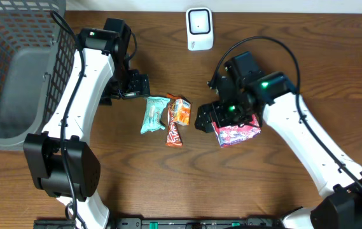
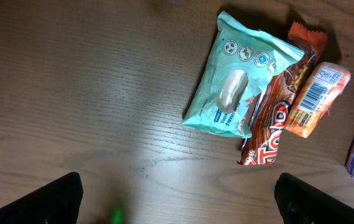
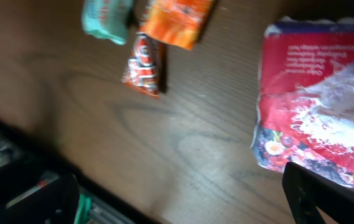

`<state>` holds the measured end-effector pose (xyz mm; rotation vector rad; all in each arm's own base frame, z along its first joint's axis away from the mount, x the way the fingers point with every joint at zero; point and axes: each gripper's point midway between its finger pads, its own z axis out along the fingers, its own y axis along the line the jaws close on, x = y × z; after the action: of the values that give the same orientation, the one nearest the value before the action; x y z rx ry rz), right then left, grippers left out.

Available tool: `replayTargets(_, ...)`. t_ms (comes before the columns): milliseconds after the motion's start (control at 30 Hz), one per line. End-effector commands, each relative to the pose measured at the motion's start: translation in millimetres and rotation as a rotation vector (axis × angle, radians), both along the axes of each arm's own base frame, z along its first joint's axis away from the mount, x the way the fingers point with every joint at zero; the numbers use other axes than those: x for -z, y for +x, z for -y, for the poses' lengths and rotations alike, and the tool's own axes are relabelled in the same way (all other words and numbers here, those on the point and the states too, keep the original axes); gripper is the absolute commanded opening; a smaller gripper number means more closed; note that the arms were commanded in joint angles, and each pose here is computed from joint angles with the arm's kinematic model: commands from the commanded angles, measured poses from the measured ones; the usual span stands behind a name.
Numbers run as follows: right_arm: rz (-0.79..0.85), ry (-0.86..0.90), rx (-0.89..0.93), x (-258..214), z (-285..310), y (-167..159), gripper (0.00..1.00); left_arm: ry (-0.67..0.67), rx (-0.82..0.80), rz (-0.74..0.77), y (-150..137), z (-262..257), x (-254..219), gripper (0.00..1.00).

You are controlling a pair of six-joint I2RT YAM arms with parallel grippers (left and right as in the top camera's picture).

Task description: Scan the item barcode

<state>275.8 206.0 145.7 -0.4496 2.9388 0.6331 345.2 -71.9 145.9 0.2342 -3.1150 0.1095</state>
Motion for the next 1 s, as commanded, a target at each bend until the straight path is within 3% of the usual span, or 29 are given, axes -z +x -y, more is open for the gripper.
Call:
replayTargets(0, 0.009, -0.127, 0.093, 18, 15, 0, 0.99, 0.011, 0.006, 0.006, -1, -4, -2, 0.97)
replayTargets(300, 0.126, -0.372, 0.211, 20, 55, 19, 0.99, 0.011, 0.006, 0.006, -1, -4, -2, 0.98)
replayTargets(533, 0.16, -0.42, 0.356, 10, 104, 48, 0.99, 0.011, 0.006, 0.006, -1, -4, -2, 0.98)
replayTargets(633, 0.126, -0.358, 0.38, 11, 123, 55, 0.99, 0.011, 0.006, 0.006, -1, -4, -2, 0.98)
replayTargets(833, 0.106, -0.028, 0.125, 4, 107, 54, 0.99, 0.011, 0.006, 0.006, -1, -4, -2, 0.98)
replayTargets(967, 0.094, -0.017, 0.13, 13, 120, 52, 0.99, 0.011, 0.006, 0.006, -1, -4, -2, 0.98)
